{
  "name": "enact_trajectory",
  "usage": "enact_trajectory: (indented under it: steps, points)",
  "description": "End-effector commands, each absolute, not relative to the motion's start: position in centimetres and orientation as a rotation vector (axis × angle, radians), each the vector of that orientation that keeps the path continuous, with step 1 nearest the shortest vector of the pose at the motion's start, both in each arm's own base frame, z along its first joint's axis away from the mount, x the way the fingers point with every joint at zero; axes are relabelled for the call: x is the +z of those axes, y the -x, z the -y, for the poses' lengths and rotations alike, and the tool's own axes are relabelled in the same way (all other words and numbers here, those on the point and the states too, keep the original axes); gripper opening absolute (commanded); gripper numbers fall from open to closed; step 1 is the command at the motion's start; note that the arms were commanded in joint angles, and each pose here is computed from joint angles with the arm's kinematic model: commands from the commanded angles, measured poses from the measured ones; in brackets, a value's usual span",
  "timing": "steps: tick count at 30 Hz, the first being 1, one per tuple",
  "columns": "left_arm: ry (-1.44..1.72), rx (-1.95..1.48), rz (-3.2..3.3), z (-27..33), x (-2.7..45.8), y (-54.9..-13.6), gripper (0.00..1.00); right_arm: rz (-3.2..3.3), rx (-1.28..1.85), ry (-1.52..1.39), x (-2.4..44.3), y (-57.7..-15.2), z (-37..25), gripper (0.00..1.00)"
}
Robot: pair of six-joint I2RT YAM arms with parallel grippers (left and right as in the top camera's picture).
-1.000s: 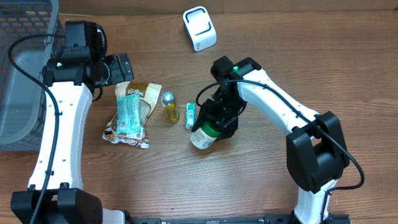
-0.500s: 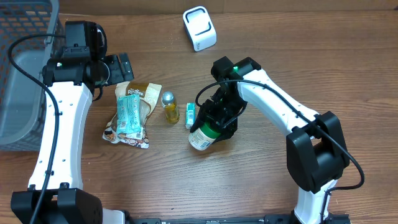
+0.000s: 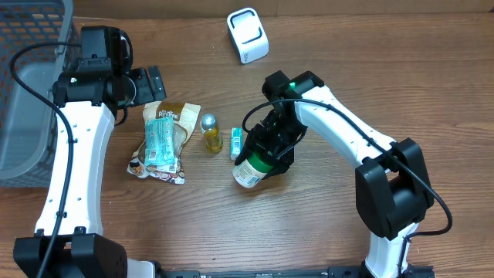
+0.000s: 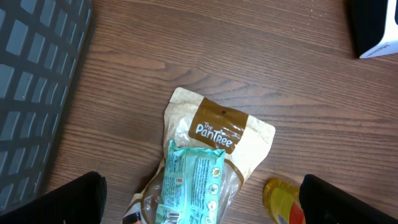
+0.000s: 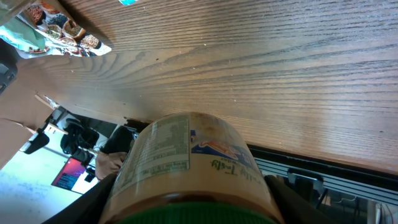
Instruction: Scan the item barcode
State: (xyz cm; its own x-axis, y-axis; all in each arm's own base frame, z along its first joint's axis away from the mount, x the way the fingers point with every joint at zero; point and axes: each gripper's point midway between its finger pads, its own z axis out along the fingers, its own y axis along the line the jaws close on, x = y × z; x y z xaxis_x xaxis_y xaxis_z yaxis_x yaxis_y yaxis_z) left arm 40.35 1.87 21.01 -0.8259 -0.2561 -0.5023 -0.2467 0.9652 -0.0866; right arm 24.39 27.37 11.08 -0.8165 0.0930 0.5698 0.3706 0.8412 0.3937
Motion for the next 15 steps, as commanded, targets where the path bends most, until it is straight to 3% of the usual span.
enact_trajectory:
  steps: [1, 4, 10, 12, 15]
  points:
    - [0.362, -0.034, -2.559, -1.9, 21.9, -40.8, 0.99, 2.444, -0.731, 0.336, 12.2, -24.6, -28.0, 0.51]
    - [0.362, -0.034, -2.559, -1.9, 21.9, -40.8, 1.00, 2.415, -0.757, 0.339, 12.6, -24.4, -28.3, 0.50]
    - [0.362, -0.034, -2.559, -1.9, 21.9, -40.8, 1.00, 2.357, -0.810, 0.353, 13.4, -24.2, -28.6, 0.38]
    - [0.362, -0.034, -2.559, -1.9, 21.9, -40.8, 0.99, 2.334, -0.823, 0.371, 13.7, -24.3, -28.5, 0.29]
    - [0.362, -0.034, -2.559, -1.9, 21.9, -40.8, 1.00, 2.316, -0.830, 0.405, 13.9, -24.7, -27.9, 0.26]
